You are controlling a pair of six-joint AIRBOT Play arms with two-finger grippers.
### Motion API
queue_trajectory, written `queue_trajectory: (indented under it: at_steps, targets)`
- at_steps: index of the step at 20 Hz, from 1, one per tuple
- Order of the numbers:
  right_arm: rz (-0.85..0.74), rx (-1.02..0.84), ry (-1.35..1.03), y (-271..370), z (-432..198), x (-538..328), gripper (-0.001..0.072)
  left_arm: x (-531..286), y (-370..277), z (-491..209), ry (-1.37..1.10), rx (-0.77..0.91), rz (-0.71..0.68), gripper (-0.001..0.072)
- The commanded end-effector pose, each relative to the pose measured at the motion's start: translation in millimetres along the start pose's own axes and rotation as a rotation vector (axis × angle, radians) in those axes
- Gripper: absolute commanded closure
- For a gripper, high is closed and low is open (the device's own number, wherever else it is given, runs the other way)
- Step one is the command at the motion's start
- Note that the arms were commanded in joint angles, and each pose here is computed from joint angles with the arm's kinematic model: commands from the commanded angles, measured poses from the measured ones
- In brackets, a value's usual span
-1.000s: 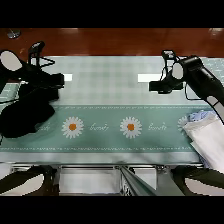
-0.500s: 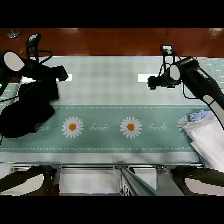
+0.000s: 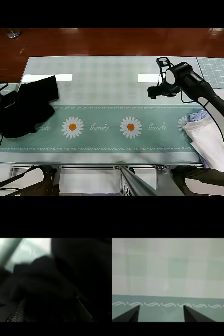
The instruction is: Fold the shirts.
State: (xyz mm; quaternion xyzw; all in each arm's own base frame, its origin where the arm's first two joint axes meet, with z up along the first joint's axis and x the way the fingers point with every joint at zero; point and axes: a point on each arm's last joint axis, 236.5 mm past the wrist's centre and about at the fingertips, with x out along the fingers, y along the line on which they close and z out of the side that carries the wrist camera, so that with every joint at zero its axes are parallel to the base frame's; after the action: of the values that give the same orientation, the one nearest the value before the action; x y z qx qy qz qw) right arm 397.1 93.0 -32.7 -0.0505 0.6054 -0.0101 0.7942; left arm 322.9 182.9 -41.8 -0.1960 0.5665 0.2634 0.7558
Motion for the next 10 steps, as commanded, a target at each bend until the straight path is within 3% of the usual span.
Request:
queue_trajectory:
  at_steps: [1, 3, 4, 5, 6, 8, 10]
  targets:
    - [0.088, 0.017, -0.025, 31, 2, -1, 0.0085, 30, 8, -18, 0.071, -0.097, -0.063, 0.0008]
    - [0.114, 0.022, -0.049, 41, 7, -4, 0.0086, 42, -21, -37, 0.157, -0.012, -0.149, 0.0011]
    - [0.129, 0.032, -0.069, 44, 11, -8, 0.0085, 44, -36, -48, 0.211, 0.007, -0.191, 0.0151]
    - [0.138, 0.047, -0.097, 44, 18, -17, 0.0086, 40, -53, -49, 0.226, 0.018, -0.249, 0.0596]
    - [0.14, 0.054, -0.143, 39, 28, -34, 0.0086, 23, -79, -37, 0.196, 0.043, -0.351, 0.0684]
    - [0.144, 0.084, -0.28, 21, 55, -88, 0.0086, -45, -137, 6, 0.051, 0.085, -0.581, 0.0684]
    - [0.152, 0.149, -0.459, -6, 75, -161, 0.0086, -163, -189, 48, -0.207, 0.187, -0.79, 0.0685]
